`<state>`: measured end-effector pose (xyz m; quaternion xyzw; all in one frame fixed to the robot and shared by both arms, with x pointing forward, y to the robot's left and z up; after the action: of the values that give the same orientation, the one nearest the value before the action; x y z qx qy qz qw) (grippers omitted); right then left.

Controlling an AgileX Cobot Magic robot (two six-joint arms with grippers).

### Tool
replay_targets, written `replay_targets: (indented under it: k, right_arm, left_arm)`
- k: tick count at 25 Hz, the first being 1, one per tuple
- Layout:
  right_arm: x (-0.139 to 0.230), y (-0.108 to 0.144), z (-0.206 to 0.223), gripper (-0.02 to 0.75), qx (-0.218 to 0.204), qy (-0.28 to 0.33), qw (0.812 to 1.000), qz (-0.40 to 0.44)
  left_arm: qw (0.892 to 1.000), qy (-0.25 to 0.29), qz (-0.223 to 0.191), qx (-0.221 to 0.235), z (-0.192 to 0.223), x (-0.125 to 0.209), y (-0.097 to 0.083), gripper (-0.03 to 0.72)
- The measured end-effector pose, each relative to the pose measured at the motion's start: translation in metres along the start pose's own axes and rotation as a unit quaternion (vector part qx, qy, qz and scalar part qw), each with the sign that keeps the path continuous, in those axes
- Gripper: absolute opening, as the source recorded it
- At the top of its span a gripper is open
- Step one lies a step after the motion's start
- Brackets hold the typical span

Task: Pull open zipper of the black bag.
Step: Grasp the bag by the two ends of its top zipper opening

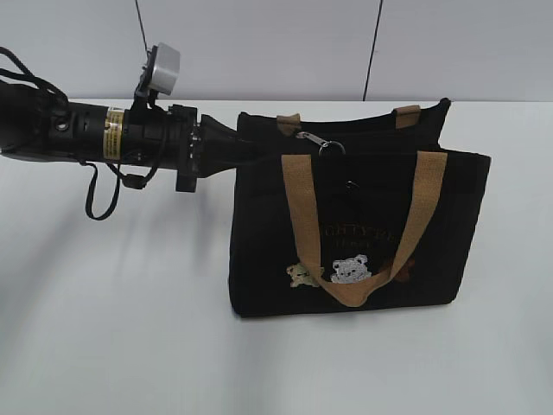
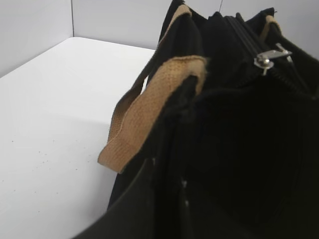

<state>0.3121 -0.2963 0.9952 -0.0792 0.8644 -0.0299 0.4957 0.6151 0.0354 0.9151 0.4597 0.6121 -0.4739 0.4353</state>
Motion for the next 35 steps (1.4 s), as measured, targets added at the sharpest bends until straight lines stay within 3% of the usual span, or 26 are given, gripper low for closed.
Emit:
replay_targets:
  k: [22, 30, 35]
  right_arm:
    - [-0.011, 0.000, -0.006, 0.481, -0.002, -0.015, 1.000, 0.003]
    - [-0.054, 0.006, 0.015, 0.481, -0.051, 0.076, 0.996, 0.019]
    - [-0.093, 0.017, 0.037, 0.481, -0.106, 0.115, 0.988, -0.010]
  left_arm:
    - [1.000, -0.001, 0.000, 0.002, 0.001, 0.000, -0.001, 0.022]
    - [1.000, -0.001, 0.000, 0.002, 0.001, 0.000, -0.001, 0.022]
    - [1.000, 0.000, 0.001, 0.003, 0.001, 0.000, -0.001, 0.022]
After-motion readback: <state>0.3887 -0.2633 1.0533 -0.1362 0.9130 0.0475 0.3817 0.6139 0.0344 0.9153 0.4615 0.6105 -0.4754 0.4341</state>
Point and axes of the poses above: a point on each arm's last joint axis where the gripper is mounted, z pointing out along that axis toward the gripper, y along the wrist's bending axis when the last joint is at zero, x = y × z, the point moved 9 cm from there along z, pointing out along that axis toward the gripper, and after that the axes turned 7 degrees about -z, right-handed, at the moved point
